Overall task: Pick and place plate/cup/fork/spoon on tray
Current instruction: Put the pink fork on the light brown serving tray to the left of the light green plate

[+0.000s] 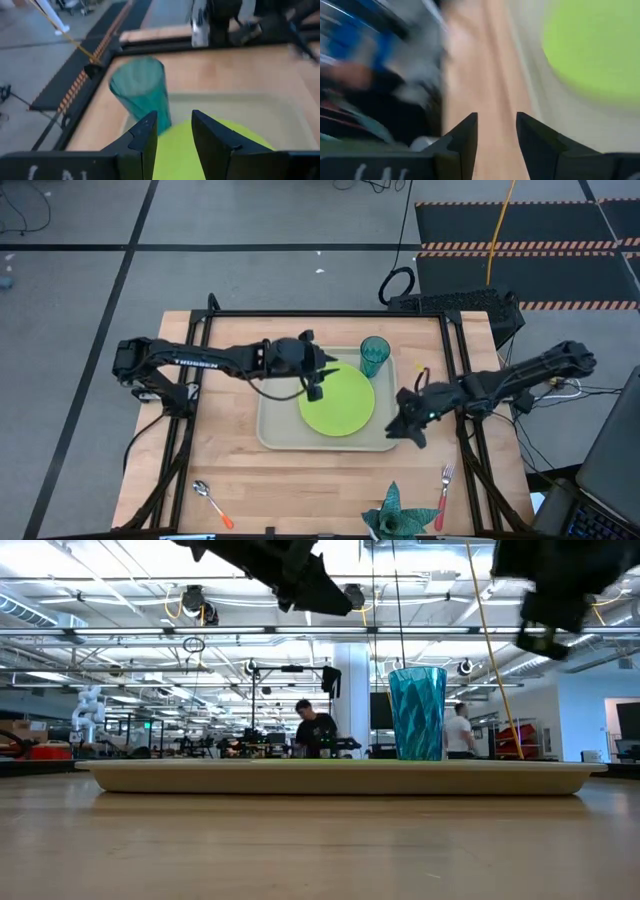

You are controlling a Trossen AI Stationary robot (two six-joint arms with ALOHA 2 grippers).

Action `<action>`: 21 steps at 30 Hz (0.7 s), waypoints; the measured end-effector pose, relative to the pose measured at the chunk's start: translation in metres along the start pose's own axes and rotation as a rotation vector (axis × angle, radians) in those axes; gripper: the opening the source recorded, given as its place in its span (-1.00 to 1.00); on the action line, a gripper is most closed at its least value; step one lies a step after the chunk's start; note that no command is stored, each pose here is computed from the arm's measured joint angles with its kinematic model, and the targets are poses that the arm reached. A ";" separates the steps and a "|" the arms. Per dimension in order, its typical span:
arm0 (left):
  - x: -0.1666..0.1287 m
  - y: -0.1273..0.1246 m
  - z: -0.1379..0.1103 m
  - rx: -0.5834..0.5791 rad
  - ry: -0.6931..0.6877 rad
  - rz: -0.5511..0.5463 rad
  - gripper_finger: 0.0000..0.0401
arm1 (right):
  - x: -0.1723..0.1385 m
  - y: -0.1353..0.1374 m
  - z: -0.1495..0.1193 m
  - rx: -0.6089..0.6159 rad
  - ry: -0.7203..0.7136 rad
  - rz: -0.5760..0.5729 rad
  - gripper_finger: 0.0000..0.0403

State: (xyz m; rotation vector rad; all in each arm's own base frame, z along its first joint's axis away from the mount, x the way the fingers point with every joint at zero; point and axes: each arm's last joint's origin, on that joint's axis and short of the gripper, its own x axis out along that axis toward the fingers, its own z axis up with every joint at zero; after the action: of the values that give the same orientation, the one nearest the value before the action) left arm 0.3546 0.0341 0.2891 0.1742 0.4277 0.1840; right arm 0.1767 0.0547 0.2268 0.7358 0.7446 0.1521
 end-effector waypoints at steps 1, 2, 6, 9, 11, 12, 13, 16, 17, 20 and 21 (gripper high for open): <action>-0.002 0.005 0.002 -0.004 -0.016 -0.006 -0.38 | 0.002 0.002 -0.002 0.043 0.080 -0.068 -0.38; -0.002 0.009 0.004 -0.007 -0.041 -0.011 -0.38 | 0.005 0.002 -0.005 0.088 0.156 -0.138 -0.39; -0.007 0.023 0.009 -0.008 -0.103 -0.047 -0.38 | 0.018 0.002 -0.023 0.275 0.387 -0.346 -0.39; -0.013 0.028 0.014 0.012 -0.149 -0.067 -0.38 | 0.032 0.004 -0.038 0.433 0.496 -0.413 -0.39; -0.018 0.031 0.015 0.020 -0.145 -0.063 -0.38 | 0.039 0.006 -0.047 0.577 0.531 -0.478 -0.39; -0.019 0.032 0.016 0.032 -0.154 -0.058 -0.38 | 0.042 0.007 -0.052 0.655 0.551 -0.512 -0.39; -0.019 0.033 0.018 0.044 -0.168 -0.054 -0.38 | 0.044 0.009 -0.058 0.721 0.570 -0.541 -0.39; -0.024 0.036 0.019 0.054 -0.167 -0.050 -0.38 | 0.045 0.019 -0.072 0.864 0.602 -0.592 -0.39; -0.025 0.037 0.020 0.058 -0.176 -0.062 -0.38 | 0.045 0.022 -0.076 0.903 0.603 -0.606 -0.39; -0.025 0.039 0.019 0.073 -0.181 -0.094 -0.38 | 0.045 0.032 -0.086 1.010 0.597 -0.616 -0.39; -0.025 0.041 0.018 0.078 -0.176 -0.100 -0.38 | 0.045 0.036 -0.090 1.039 0.596 -0.613 -0.39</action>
State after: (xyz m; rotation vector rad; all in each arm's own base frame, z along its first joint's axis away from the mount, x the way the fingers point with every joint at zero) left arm 0.3345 0.0659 0.3229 0.2430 0.2674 0.0525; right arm 0.1547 0.1478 0.1806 1.4209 1.6246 -0.6554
